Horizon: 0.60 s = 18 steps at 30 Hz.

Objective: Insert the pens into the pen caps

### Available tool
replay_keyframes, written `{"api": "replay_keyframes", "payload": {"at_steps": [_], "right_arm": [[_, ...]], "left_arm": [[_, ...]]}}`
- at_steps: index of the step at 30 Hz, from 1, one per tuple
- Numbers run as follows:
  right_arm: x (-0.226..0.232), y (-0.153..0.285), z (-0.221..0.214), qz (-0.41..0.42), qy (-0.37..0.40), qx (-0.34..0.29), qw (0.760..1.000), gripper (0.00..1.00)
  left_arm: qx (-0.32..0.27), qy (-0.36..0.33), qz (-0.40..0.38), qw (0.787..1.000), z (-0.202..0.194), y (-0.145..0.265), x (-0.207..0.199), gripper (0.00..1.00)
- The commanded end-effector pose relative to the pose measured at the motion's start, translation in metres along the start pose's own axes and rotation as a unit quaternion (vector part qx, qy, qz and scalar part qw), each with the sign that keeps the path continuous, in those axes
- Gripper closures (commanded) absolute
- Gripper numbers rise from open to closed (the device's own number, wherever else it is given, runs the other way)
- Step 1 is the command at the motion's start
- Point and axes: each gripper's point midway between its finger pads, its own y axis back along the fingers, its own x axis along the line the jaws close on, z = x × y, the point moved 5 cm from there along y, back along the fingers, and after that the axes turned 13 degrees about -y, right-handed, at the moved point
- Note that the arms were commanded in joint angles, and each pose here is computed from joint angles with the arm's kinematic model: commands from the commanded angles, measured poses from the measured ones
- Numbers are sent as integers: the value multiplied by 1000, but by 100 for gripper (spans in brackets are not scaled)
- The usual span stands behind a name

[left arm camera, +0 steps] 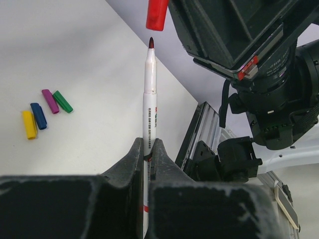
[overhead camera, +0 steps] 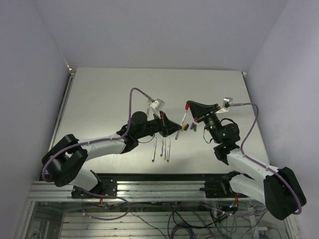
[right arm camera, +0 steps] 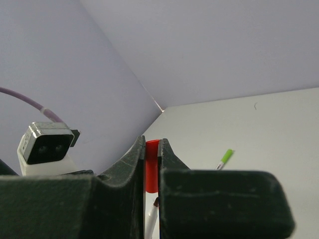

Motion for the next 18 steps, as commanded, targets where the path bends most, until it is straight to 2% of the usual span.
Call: {"api": "replay_keyframes", "payload": {"at_steps": [1,18], "right_arm": [[5,3,6,8,7,-15,1000,100],[3,4,1,4,-4,-10,1000,100]], "left_arm": [[-29,-19,-2,999,12,5,-6,93],[-39,-21,-2,999,16,6,-7,93]]}}
